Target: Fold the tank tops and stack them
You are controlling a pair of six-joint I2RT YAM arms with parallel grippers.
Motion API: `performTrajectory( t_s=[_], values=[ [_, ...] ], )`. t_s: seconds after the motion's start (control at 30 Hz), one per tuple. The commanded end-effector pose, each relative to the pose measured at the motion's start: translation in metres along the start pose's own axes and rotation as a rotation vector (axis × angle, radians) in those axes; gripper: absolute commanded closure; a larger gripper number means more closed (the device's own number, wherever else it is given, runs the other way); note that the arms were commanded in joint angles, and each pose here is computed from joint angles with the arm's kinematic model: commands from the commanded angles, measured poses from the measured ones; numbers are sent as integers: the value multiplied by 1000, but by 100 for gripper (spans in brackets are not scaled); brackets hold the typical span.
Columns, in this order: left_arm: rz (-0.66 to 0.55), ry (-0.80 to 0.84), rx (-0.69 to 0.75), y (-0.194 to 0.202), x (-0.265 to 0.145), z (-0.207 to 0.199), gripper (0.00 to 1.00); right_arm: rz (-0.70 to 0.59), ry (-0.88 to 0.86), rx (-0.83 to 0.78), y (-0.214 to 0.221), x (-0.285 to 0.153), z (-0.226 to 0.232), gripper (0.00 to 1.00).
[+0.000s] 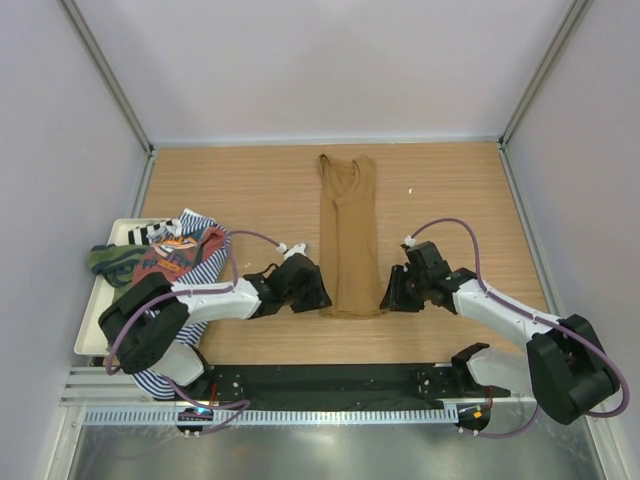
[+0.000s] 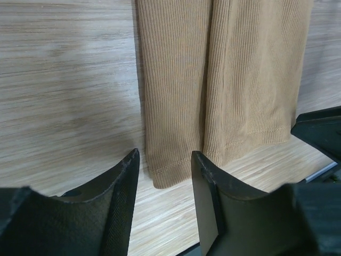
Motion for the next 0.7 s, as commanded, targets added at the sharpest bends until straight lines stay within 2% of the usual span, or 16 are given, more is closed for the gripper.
performTrajectory(
  t_s=[0.0, 0.07, 0.2, 0.27, 0.37, 0.47, 0.53, 0.63, 0.67],
  values=[
    [-11, 37, -43, 4, -2, -2, 55, -17, -41, -7, -3, -1, 9, 63],
    [-6, 33, -49, 7, -2, 1, 57, -14, -40, -4, -3, -1, 8, 68],
    [-6, 44, -56, 10, 0, 3, 62, -4, -59, -15, -2, 1, 13, 72],
    [6, 45, -56, 13, 3, 4, 64, 6, -55, -20, 1, 3, 14, 71],
    [17, 50, -60, 16, 9, 4, 67, 26, -52, -13, 7, 9, 12, 64],
    [19, 48, -67, 18, 13, 6, 69, 30, -45, -6, 10, 12, 10, 64],
    [18, 51, -64, 18, 13, 6, 72, 21, -39, -5, 11, 13, 8, 69],
    [18, 38, -70, 18, 7, 7, 78, -2, -24, 4, 9, 7, 7, 86],
    [12, 32, -70, 17, 5, 8, 81, 2, -21, 2, 10, 7, 7, 86]
  ],
)
Point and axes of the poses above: each gripper's point midway between its finger pads, its own x axis out along the fingers, its own z axis along the line the jaws close on, y = z × x, the point moved 3 cm from there along -x, back along the fingers, and after that the axes turned 2 degrees about x, right-handed, at the moved point
